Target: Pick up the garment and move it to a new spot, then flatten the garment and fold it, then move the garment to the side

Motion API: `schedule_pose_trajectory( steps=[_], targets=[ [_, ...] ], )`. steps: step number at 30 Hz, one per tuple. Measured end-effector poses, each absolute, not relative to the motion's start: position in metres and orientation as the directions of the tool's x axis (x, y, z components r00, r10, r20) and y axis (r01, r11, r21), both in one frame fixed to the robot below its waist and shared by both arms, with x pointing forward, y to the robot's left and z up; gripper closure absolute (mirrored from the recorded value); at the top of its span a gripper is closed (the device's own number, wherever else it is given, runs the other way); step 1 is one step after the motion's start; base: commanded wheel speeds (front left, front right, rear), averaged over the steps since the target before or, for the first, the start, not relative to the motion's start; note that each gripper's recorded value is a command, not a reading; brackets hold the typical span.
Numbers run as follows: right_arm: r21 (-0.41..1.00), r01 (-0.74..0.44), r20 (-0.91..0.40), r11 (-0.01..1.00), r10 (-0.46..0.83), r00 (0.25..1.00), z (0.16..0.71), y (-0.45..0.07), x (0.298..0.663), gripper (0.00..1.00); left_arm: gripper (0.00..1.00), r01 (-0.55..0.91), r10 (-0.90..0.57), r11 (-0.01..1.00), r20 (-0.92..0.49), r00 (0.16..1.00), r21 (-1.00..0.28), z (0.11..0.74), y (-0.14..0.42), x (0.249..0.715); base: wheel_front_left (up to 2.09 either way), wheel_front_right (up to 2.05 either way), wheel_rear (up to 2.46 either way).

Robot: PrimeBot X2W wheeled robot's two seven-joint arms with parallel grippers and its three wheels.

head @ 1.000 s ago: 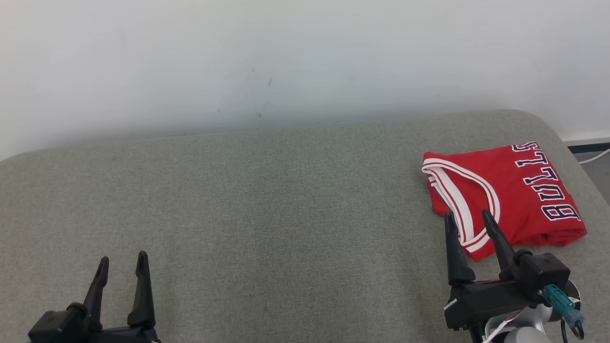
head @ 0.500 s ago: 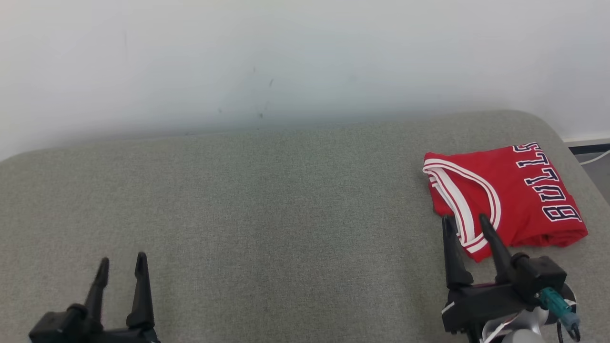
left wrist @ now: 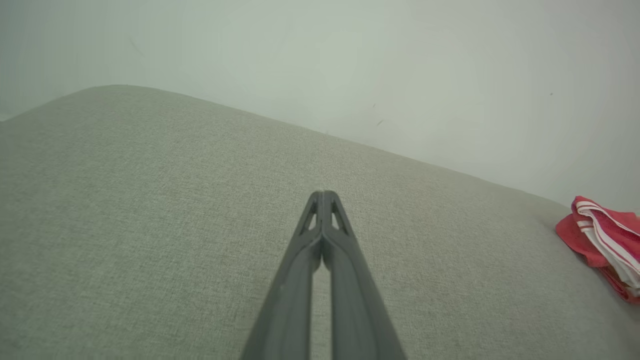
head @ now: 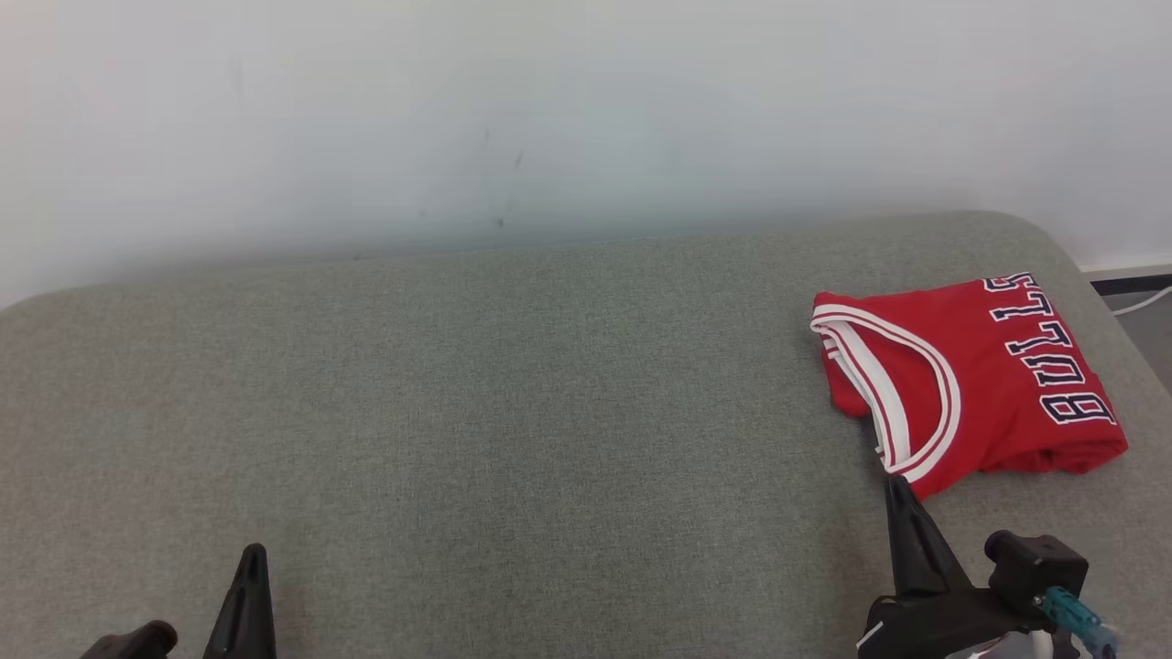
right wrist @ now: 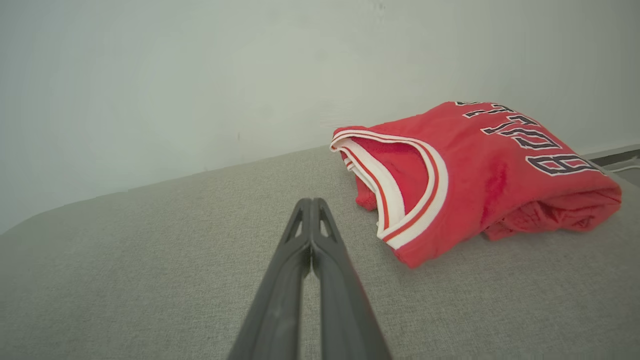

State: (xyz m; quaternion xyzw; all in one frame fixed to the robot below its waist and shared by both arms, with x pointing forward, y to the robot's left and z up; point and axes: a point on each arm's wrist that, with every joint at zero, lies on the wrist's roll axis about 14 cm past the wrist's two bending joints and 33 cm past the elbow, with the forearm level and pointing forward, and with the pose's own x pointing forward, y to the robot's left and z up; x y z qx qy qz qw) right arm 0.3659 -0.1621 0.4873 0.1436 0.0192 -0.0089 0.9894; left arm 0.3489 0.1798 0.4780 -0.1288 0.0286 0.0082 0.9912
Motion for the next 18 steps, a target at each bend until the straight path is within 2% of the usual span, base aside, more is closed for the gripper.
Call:
schedule_pose_trajectory(
  steps=[18],
  targets=[
    [0.526, 0.086, -0.112, 0.846, -0.031, 0.993, 0.477, -0.174, 0.369, 1.0, 1.0, -0.091, 0.031, 0.865, -0.129, 0.991, -0.494, 0.469, 0.187, 0.354, 0.0, 0.0, 0.0]
  ],
)
